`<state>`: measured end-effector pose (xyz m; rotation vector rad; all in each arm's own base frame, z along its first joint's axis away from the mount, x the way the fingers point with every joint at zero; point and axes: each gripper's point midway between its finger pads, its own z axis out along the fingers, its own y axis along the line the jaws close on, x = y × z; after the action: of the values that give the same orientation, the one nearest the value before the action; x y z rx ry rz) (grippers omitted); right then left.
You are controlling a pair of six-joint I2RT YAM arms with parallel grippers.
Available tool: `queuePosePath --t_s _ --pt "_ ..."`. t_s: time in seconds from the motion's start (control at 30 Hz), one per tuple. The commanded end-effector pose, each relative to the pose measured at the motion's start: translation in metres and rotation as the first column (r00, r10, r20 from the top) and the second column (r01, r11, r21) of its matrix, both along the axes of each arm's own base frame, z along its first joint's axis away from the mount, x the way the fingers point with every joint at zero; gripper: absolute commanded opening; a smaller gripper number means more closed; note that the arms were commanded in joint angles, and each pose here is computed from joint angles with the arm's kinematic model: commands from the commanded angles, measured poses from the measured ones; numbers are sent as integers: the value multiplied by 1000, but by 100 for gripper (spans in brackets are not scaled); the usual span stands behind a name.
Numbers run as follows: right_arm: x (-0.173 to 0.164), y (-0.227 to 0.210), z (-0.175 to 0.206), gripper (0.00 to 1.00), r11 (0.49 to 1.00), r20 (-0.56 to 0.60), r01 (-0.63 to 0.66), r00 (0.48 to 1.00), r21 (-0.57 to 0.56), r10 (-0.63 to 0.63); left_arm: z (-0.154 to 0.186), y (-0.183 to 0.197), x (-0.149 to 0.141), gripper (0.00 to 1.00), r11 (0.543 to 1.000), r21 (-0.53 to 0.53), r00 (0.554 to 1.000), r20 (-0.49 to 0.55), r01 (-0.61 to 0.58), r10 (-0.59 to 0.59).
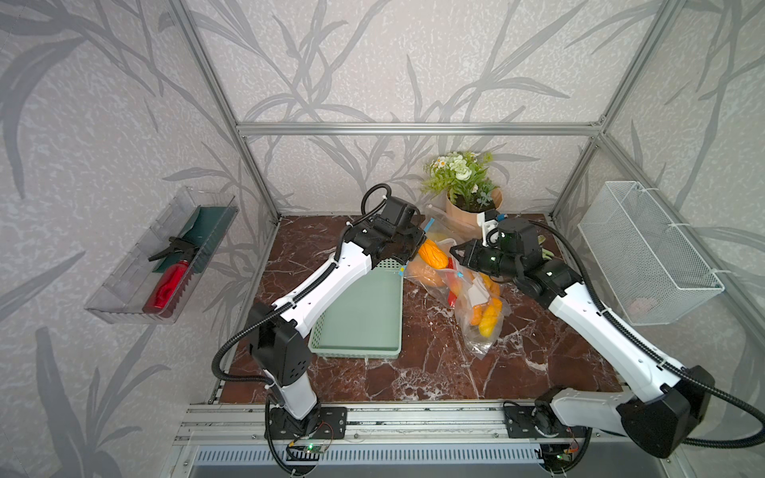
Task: Place the mango in a zip-top bag and seal the zipper
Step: Place the mango in the zipper food storage bag.
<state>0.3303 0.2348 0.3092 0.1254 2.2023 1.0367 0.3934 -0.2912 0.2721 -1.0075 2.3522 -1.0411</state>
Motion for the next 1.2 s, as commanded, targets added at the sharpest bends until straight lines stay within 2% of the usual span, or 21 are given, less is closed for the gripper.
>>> queuePosePath --t_s 0.0,0.1,0.33,0.47,0.63,0.77,0.9,1.03,1.17 --pt "4 3 18 0 999 37 -2 999 35 1 13 -10 3 26 998 -57 1000 21 -8 9" --pt "4 2 17 0 999 34 -1 999 34 -1 14 -17 6 26 998 -62 1000 20 4 -3" --pt "7 2 24 0 1000 60 6 998 29 -7 -9 -46 -26 25 991 -93 980 -167 94 -108" --pt "9 3 27 0 1000 68 1 998 25 -3 -15 -55 -40 34 985 -133 959 -246 109 -139" --pt "6 1 23 0 1000 63 1 998 20 -2 -5 -58 -39 62 977 -155 963 -206 144 -174" --pt "2 -2 20 0 1000 56 3 998 15 -4 4 -51 -36 73 976 -152 969 -169 156 -181" --pt "1 -3 22 0 1000 59 -2 998 15 1 23 -40 -31 76 979 -125 981 -83 163 -174" --pt "-1 -6 26 0 1000 61 -4 998 12 3 26 -23 -28 77 984 -84 985 -63 156 -161" --pt "-1 -12 29 0 1000 57 2 998 6 -3 27 -2 -30 72 988 -21 987 -36 154 -154"
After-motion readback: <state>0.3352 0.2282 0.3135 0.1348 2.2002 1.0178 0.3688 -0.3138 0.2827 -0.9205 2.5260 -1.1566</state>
